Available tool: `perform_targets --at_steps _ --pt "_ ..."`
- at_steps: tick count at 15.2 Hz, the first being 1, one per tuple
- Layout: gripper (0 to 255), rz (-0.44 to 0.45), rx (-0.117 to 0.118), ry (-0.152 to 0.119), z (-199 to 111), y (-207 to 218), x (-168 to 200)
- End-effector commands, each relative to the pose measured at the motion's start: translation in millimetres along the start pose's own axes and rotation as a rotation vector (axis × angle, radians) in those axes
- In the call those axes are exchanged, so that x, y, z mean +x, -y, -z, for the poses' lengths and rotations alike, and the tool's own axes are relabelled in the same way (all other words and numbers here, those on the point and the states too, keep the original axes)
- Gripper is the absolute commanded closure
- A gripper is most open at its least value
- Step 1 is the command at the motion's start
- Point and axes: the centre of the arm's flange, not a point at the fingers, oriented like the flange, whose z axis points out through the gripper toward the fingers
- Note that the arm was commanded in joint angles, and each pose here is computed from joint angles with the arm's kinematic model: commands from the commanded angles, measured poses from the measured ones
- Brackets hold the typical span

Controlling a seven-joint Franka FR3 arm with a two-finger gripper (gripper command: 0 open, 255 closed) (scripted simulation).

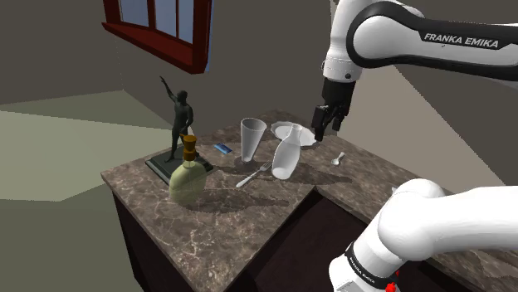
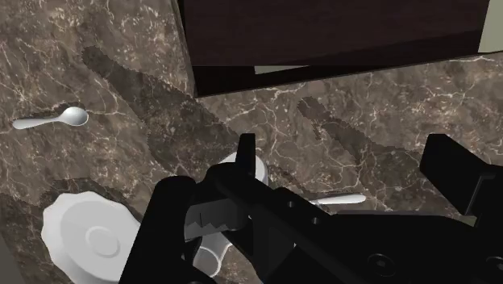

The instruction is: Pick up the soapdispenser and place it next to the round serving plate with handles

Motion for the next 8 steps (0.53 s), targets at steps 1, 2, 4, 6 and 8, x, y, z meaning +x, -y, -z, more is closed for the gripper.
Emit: perform_targets --at_steps 1,2,4,6,8 --pt "0 0.000 0.000 0.000 0.0 0.0 0.0" --pt "0 0.000 0.002 0.000 -0.3 9.6 8.8" --pt "0 0.001 0.006 0.001 -0.9 28.7 26.4" --pt "0 0.001 0.011 0.002 -1.4 47.9 43.9" --pt "0 0.002 0.015 0.003 -1.8 67.1 61.5"
